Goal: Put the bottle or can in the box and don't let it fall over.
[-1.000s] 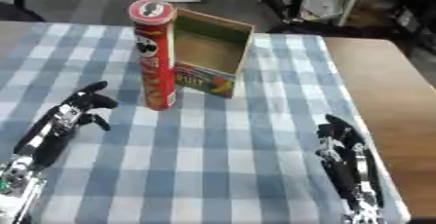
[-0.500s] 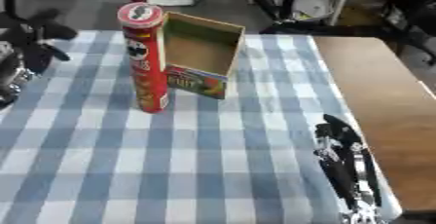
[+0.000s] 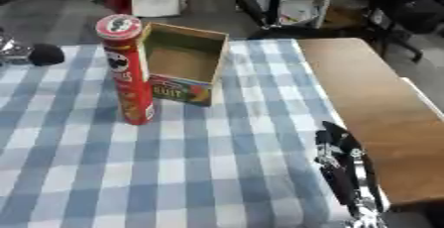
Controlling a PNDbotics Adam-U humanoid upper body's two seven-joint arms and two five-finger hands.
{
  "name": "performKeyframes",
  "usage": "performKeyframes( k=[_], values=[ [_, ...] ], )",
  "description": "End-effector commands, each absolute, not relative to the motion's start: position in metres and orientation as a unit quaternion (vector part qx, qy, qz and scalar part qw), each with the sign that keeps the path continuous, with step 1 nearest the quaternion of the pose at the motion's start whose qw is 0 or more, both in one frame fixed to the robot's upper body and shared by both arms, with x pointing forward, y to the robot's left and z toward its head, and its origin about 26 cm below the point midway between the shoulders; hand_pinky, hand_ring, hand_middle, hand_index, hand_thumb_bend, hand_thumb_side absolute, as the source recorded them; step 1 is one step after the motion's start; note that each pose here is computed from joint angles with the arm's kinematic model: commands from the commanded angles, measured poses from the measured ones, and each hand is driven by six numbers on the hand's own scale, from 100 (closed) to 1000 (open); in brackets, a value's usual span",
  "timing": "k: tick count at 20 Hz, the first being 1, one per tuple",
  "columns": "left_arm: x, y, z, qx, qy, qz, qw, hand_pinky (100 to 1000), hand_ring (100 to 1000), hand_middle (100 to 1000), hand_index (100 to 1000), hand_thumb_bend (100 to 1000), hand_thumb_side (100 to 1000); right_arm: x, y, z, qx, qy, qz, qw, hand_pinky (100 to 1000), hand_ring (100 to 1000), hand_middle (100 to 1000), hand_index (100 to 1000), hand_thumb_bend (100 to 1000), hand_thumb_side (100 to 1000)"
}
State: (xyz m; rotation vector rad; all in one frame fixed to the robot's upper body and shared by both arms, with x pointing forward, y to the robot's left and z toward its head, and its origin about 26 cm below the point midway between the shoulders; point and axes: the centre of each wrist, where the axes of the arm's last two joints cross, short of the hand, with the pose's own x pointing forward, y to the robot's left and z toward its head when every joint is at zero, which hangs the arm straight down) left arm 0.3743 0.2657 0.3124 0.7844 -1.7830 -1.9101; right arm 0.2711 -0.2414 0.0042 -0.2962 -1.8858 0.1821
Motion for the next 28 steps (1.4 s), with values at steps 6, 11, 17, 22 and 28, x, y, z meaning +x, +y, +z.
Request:
performKeyframes(
  k=[6,11,17,22,28],
  values=[
    [0.429,0.243,0.297,0.3,-0.572,-0.725,0.241,934,888,884,1000,623,927,0.272,-0.244,0.007,-0.126,-0.808,0.09,0.569,466,710,648,816,100,738],
    [0.445,0.238,0.282,0.323,-0.568,-0.713,0.254,927,887,882,1000,602,918,0.273,-0.242,0.007,-0.121,-0.808,0.092,0.569,466,709,648,816,100,743],
    [0.455,0.234,0.271,0.362,-0.576,-0.684,0.263,910,877,875,1000,578,898,0.273,-0.24,0.007,-0.116,-0.809,0.094,0.569,466,709,648,815,100,741],
    [0.458,0.234,0.265,0.377,-0.566,-0.682,0.271,898,868,864,1000,562,896,0.274,-0.24,0.007,-0.116,-0.809,0.094,0.568,466,709,647,815,100,741],
    [0.46,0.236,0.262,0.396,-0.567,-0.667,0.276,879,859,855,991,508,878,0.274,-0.24,0.007,-0.116,-0.809,0.094,0.568,467,709,647,815,100,740]
  ],
)
